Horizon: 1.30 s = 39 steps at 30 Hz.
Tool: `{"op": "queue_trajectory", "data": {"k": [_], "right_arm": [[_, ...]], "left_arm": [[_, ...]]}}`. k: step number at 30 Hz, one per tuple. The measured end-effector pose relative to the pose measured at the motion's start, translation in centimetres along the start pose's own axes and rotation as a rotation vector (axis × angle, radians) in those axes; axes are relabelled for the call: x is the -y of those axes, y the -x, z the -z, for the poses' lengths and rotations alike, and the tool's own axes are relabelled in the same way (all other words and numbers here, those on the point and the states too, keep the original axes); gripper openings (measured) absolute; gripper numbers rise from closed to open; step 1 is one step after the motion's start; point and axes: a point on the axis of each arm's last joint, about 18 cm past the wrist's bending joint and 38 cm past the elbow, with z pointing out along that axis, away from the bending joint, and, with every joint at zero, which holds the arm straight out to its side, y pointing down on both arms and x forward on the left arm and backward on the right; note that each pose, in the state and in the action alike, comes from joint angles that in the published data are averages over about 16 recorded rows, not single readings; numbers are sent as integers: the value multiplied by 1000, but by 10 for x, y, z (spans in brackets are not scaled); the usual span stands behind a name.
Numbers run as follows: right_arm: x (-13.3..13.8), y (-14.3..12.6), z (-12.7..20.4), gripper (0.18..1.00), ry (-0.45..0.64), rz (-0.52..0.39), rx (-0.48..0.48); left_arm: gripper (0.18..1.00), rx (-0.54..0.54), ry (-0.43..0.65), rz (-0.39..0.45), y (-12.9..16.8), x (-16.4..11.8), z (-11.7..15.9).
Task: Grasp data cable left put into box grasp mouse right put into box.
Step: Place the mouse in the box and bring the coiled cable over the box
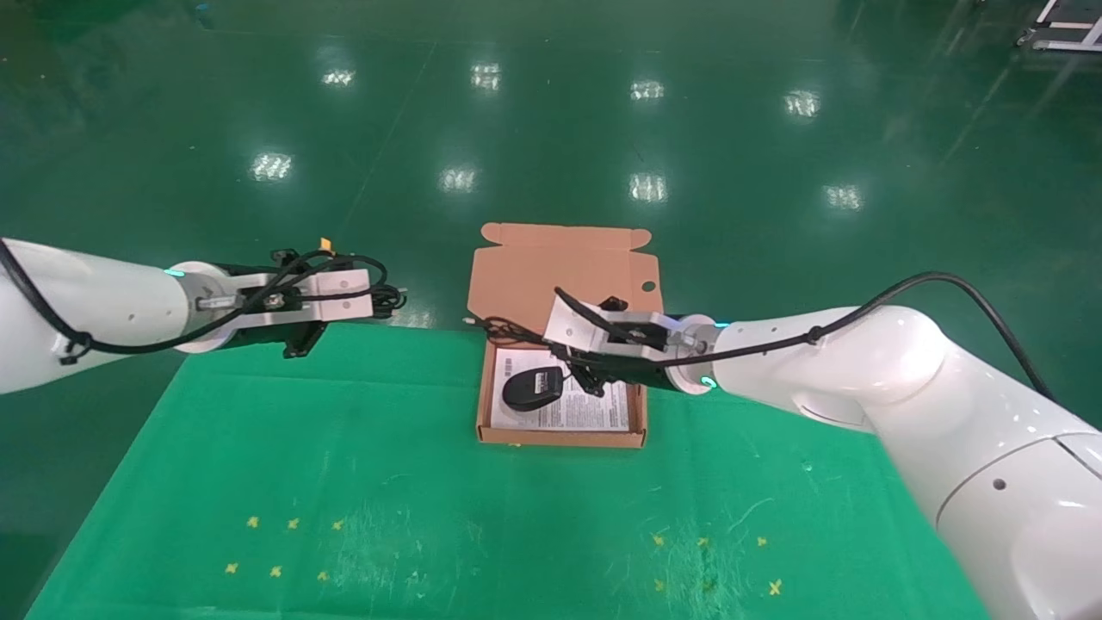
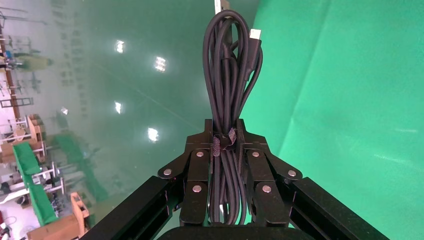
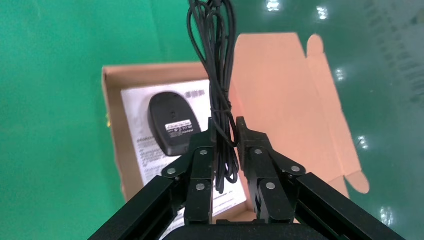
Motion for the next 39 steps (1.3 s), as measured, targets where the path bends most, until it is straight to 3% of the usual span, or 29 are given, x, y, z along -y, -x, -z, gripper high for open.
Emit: {"op": "queue_trajectory", "data": {"k": [7, 14, 28, 39], "right_arm": [[-6, -1, 5, 306, -2, -4, -14], [-19, -17, 26, 413, 0, 7, -50], [-49, -64, 125, 722, 9, 67, -184], [-49, -62, 180, 910, 31, 80, -236]], "left_arm": [[261, 2, -37, -16, -5, 16, -8], [261, 8, -122, -50, -16, 51, -23], [261, 20, -313, -148, -57, 141, -60], [261, 17, -375, -190, -81, 169, -76]]}}
